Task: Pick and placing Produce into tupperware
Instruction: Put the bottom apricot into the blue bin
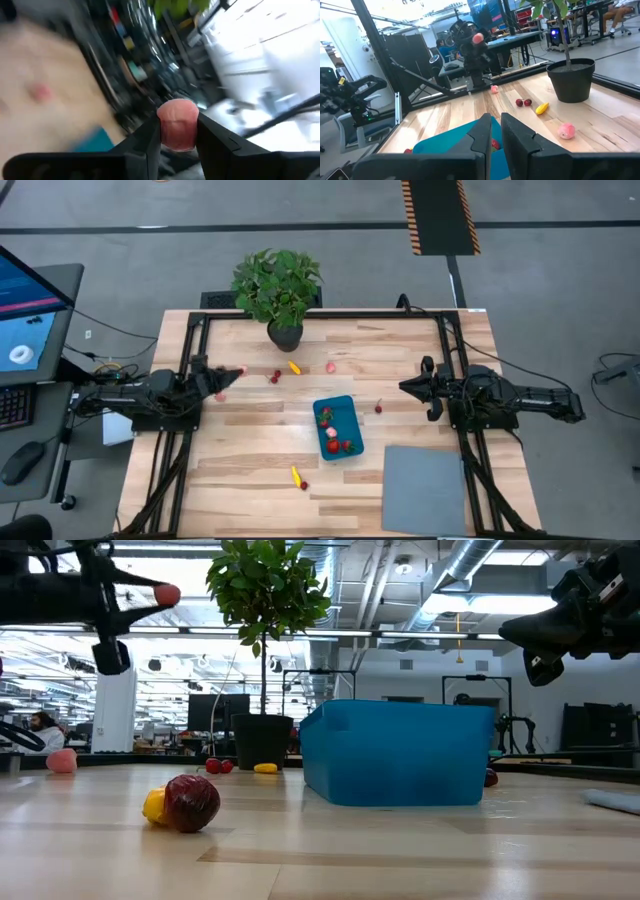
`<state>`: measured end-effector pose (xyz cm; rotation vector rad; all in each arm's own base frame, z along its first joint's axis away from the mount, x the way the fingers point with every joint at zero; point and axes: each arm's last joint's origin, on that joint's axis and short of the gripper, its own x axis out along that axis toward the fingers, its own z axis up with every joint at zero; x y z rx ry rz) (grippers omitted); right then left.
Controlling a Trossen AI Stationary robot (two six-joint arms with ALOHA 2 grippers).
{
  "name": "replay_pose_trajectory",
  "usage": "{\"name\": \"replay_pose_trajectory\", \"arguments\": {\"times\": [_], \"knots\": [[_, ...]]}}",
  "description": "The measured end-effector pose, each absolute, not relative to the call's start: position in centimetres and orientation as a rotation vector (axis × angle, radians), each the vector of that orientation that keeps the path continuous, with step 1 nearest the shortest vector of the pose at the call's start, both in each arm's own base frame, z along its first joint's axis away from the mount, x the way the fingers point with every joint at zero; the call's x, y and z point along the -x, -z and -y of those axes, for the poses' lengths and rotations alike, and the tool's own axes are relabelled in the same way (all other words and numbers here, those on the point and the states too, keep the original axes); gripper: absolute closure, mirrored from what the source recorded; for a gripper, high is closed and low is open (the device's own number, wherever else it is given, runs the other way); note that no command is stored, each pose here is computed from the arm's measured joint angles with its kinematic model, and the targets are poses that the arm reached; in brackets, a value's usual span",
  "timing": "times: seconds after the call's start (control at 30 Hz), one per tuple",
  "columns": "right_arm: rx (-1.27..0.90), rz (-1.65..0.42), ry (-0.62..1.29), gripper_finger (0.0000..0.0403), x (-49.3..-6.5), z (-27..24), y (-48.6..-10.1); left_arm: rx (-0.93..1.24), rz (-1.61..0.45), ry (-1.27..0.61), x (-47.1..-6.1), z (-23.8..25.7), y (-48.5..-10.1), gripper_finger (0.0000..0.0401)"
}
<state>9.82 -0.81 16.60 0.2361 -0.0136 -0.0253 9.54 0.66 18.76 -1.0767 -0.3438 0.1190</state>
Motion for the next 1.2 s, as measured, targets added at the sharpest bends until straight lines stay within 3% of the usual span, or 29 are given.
{"name": "replay_pose_trajectory", "arguments": {"times": [0.17, 0.47, 0.73, 0.97, 1.2], "knots": [[-0.236, 0.014, 0.025, 0.0337, -9.8, 0.8, -16.6, 0.797, 0.364, -0.322, -9.4, -1.1, -18.6, 0.0308], [-0.236, 0.013, 0.025, 0.0337, -9.8, 0.8, -16.6, 0.549, 0.191, -0.398, -10.3, -1.1, -17.5, 0.0308], [-0.236, 0.014, 0.025, 0.0337, -9.8, 0.8, -16.6, 0.643, 0.213, -0.392, -11.9, -1.1, -17.6, 0.0307], [-0.236, 0.014, 0.025, 0.0337, -9.8, 0.8, -16.6, 0.675, 0.111, -0.432, -14.0, -1.1, -17.1, 0.0309], [-0.236, 0.013, 0.025, 0.0337, -9.8, 0.8, -16.6, 0.639, 0.111, -0.361, -17.4, -0.8, -18.7, 0.0308]]}}
